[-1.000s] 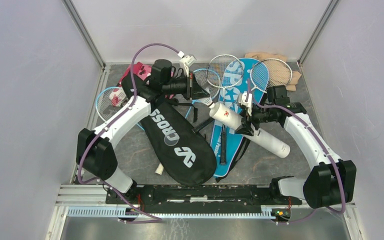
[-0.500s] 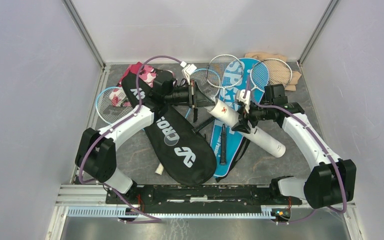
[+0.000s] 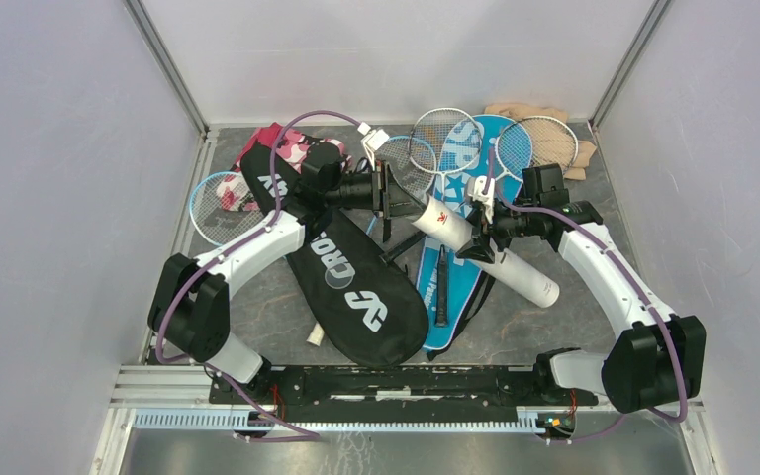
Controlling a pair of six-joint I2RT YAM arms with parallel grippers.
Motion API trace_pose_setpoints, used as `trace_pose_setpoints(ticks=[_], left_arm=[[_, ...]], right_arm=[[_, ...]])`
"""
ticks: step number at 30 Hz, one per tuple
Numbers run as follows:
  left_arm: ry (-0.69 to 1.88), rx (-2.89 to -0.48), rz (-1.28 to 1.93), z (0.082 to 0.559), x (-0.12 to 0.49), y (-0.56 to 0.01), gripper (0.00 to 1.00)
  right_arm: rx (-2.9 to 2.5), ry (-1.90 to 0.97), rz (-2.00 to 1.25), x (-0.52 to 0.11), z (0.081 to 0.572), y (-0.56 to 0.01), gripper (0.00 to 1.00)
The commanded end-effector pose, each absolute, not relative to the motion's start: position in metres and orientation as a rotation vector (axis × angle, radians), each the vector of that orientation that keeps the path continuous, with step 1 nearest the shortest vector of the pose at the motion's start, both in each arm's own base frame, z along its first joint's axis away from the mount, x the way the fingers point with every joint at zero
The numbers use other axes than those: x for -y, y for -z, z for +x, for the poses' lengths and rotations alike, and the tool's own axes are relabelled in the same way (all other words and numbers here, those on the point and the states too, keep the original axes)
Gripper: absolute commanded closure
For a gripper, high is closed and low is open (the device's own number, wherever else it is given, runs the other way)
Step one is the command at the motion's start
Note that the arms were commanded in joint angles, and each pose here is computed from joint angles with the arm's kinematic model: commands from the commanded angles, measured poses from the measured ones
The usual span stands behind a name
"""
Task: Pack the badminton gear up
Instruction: Place the shuttlecock at the shuttle tube.
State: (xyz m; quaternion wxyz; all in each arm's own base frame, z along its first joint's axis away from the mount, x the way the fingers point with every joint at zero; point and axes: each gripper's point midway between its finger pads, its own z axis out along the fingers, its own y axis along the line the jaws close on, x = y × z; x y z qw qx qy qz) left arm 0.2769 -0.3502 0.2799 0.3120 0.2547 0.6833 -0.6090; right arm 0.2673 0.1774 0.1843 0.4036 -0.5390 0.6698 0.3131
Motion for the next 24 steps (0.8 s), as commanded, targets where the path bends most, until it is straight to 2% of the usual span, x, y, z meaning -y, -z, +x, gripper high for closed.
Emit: trace_pose_setpoints(ticks=[1, 14, 24], left_arm=[[1.664, -1.625, 0.886, 0.239, 0.348, -0.317, 0.50], [1.582, -1.593, 0.924, 0.242, 0.336, -0.319, 0.43], [1.519, -1.584, 0.950, 0.244, 0.329, -0.325, 0.41]], right_arm=[[-1.660, -0.718, -1.371, -0.176, 0.282, -0.194, 0.86], [-1.676, -0.708, -1.398, -0.173, 0.280, -0.187, 0.86], [-1.690, -0.697, -1.401, -0.171, 0.281, -0.183, 0.86]])
